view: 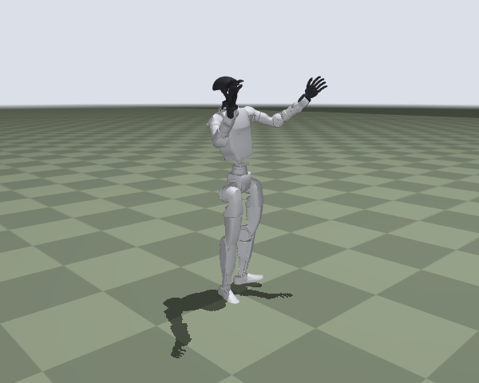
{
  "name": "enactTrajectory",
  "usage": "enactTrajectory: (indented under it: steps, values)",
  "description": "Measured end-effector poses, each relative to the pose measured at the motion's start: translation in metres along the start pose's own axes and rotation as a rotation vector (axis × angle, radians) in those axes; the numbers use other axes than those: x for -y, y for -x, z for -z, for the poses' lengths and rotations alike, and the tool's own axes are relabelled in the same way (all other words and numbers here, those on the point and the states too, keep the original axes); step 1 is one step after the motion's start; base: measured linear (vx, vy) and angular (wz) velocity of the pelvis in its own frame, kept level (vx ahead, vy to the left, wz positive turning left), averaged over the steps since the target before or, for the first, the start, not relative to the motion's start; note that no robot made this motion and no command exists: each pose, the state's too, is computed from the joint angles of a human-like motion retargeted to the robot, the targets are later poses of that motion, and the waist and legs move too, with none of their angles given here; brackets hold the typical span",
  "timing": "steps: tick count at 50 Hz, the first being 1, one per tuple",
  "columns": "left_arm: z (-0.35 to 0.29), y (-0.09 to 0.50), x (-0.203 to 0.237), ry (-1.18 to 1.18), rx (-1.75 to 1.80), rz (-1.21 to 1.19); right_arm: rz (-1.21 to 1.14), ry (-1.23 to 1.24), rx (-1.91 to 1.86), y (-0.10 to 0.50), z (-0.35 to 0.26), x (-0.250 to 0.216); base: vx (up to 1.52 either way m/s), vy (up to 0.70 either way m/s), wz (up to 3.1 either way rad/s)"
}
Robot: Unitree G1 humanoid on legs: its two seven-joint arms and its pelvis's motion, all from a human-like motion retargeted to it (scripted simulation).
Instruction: In place motions
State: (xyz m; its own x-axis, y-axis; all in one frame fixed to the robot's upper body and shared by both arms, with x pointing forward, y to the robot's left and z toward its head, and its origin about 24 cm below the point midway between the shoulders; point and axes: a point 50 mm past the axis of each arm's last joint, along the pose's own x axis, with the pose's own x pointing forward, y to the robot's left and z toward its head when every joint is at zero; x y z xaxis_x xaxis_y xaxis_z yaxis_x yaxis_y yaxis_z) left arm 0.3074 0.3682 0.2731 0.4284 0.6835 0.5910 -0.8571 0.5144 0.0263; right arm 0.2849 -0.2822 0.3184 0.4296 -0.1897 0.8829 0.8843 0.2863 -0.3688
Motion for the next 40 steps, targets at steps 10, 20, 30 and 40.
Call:
enactTrajectory:
  steps: [10,20,30,40]
  values:
    - [0.042,0.008,-0.014,0.115,-0.322,-0.16,-0.09,-0.499,-0.388,0.031,0.039,-0.032,0.0,0.0,0.0]
    - [-0.097,0.006,0.024,-0.243,0.534,0.166,0.031,-0.087,0.475,-0.009,-0.094,0.024,0.0,0.0,0.0]
    - [-0.152,0.027,0.007,-0.484,0.987,0.02,0.187,0.085,0.606,0.003,-0.103,0.042,0.0,0.0,0.0]
    - [-0.044,-0.01,-0.013,-0.148,0.069,0.063,0.008,-0.204,-0.106,0.018,-0.005,-0.001,0.0,0.0,0.0]
